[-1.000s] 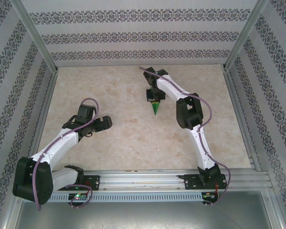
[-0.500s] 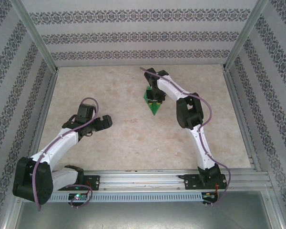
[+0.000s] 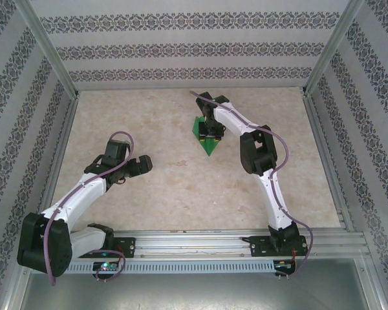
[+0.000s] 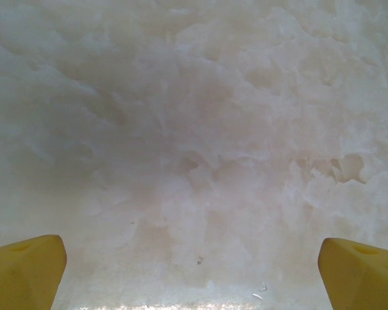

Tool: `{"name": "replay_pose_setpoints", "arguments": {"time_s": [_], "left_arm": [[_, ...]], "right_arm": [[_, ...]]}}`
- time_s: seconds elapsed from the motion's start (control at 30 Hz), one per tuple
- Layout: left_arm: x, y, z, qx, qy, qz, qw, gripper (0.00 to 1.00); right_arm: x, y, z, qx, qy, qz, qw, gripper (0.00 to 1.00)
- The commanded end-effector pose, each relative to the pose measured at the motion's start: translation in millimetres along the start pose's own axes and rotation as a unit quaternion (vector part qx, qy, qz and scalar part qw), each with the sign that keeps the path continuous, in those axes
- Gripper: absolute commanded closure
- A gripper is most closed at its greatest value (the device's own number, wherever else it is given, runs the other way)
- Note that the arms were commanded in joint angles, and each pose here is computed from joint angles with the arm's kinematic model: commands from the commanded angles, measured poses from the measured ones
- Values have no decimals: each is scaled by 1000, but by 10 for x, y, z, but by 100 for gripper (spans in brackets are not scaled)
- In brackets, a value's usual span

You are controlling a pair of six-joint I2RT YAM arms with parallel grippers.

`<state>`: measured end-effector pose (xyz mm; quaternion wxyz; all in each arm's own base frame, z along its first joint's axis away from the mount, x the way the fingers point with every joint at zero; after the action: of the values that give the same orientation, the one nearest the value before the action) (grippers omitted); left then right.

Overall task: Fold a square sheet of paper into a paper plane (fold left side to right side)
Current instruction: Place the paper plane at the top-center of the table.

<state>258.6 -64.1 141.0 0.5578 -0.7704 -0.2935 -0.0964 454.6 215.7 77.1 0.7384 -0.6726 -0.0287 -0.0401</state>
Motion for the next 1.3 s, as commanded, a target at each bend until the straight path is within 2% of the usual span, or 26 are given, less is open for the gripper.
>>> {"name": "replay_pose_setpoints", "arguments": {"time_s": [0.0,1.27], "left_arm": [[121,-63,-8,2,-5,-17,1000,0],[157,-119,-21,2,-6,-22,1000,0]], "right_arm": [[-30,-111,-72,-7,-3,1,1000,53],[-150,-558,10,1,-25,-33,999,49]]}}
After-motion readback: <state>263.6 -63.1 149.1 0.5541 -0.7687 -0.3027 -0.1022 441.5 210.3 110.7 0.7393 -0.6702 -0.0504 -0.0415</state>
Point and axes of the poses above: each hand's point on the last joint's axis, 136 mm out from that joint toward the fingers, its own y axis out along the fingers, its own z axis along the line the jaws close on, x = y × z, the point moved 6 cm from there along -y, back along the fingers, and after that the axes turned 1 degree about -y, right-handed, at the moved point
